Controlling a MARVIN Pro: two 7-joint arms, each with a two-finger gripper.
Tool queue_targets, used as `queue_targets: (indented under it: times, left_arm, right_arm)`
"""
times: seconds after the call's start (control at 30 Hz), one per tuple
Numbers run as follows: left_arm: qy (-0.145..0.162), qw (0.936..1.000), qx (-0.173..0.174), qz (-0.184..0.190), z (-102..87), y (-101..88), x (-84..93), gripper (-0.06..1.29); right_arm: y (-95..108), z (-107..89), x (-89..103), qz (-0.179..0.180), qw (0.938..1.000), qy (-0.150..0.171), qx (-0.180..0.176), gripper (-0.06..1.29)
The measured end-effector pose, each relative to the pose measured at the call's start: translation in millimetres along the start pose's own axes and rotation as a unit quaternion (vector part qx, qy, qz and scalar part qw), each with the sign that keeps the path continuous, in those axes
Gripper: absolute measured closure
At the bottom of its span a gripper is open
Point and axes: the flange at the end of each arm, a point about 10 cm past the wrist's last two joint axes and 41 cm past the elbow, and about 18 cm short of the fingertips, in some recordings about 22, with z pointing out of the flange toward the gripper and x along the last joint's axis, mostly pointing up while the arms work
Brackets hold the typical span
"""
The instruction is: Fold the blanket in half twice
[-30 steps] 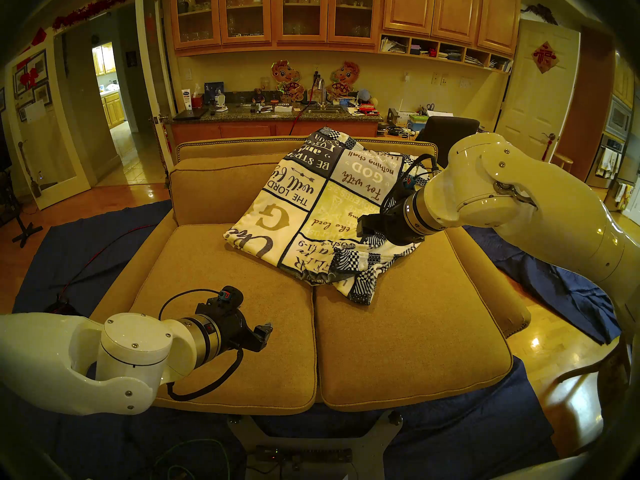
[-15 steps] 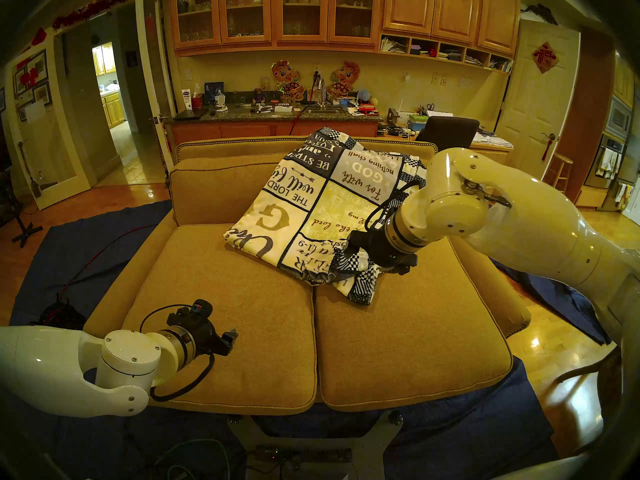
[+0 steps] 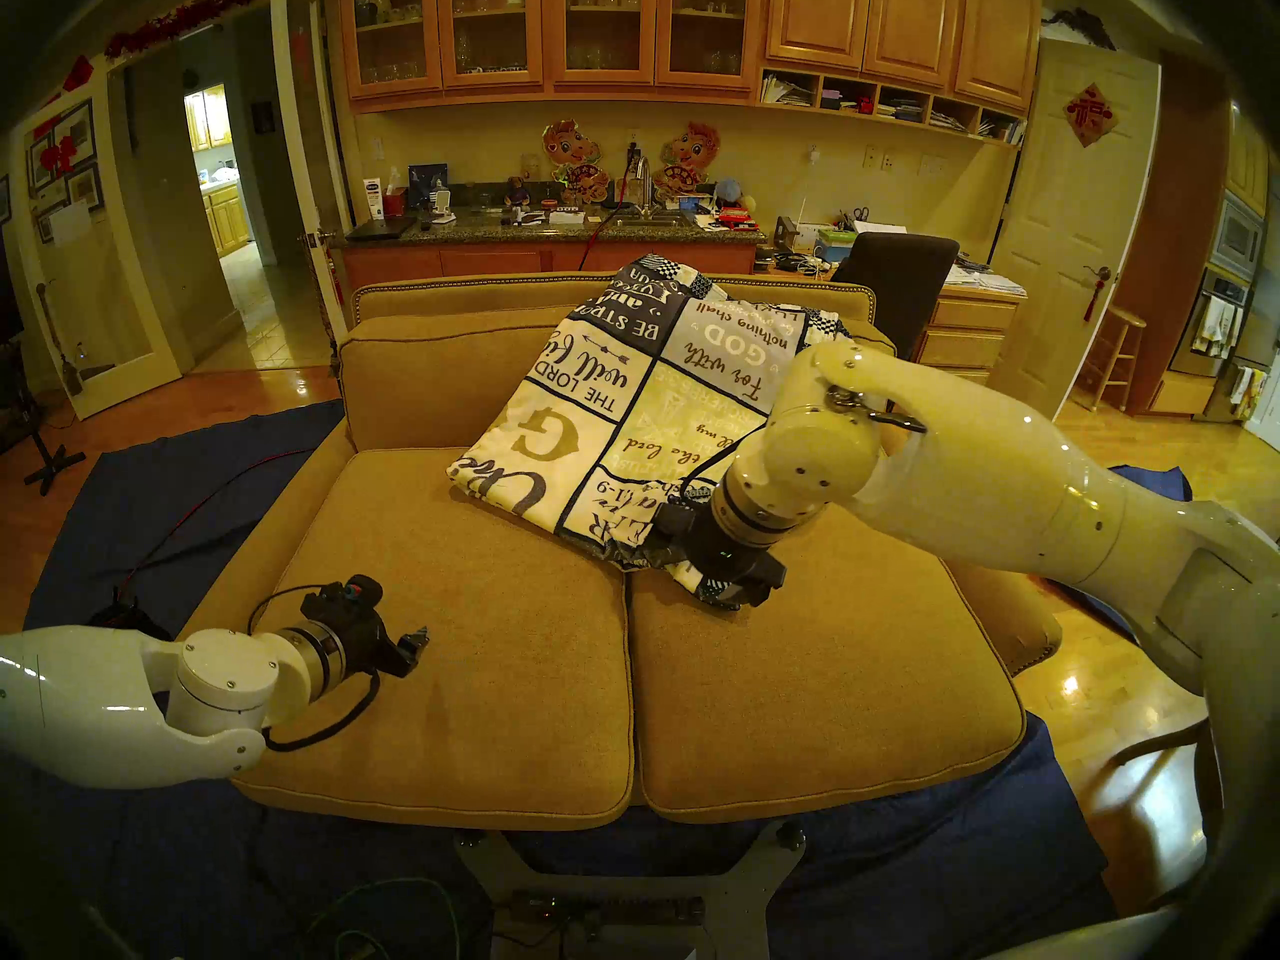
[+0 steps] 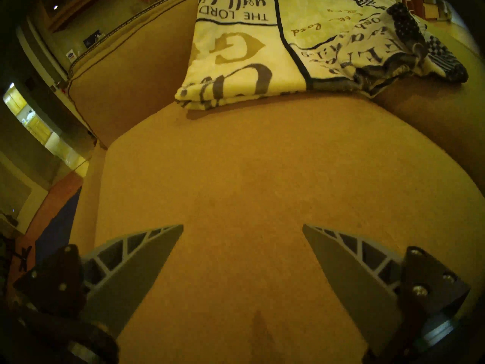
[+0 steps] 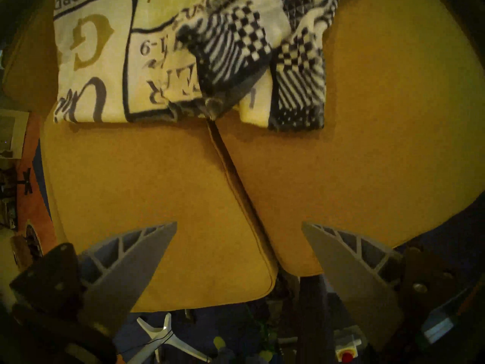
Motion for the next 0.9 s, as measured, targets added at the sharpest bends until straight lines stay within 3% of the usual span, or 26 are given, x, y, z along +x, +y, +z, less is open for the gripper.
queue_targets:
  times: [0.17, 0.4, 0.9]
  left_arm:
    - [0.039, 0.9983, -0.042, 0.010, 0.9, 5.8, 14.7, 0.00]
    - [0.080, 0.9908, -0.108, 0.016, 1.2, 24.8, 32.8, 0.00]
    - [0.088, 0.9886, -0.121, 0.015, 2.7, 31.2, 37.1, 0.00]
  right_arm:
    - [-12, 4.1, -7.0, 0.001, 0.9999, -0.008, -0.008, -0.01]
    - [-18, 3.8, -4.2, 0.008, 0.9998, 0.002, -0.017, -0.01]
    - [-16, -9.3, -2.1, -0.017, 0.9995, 0.028, -0.001, -0.01]
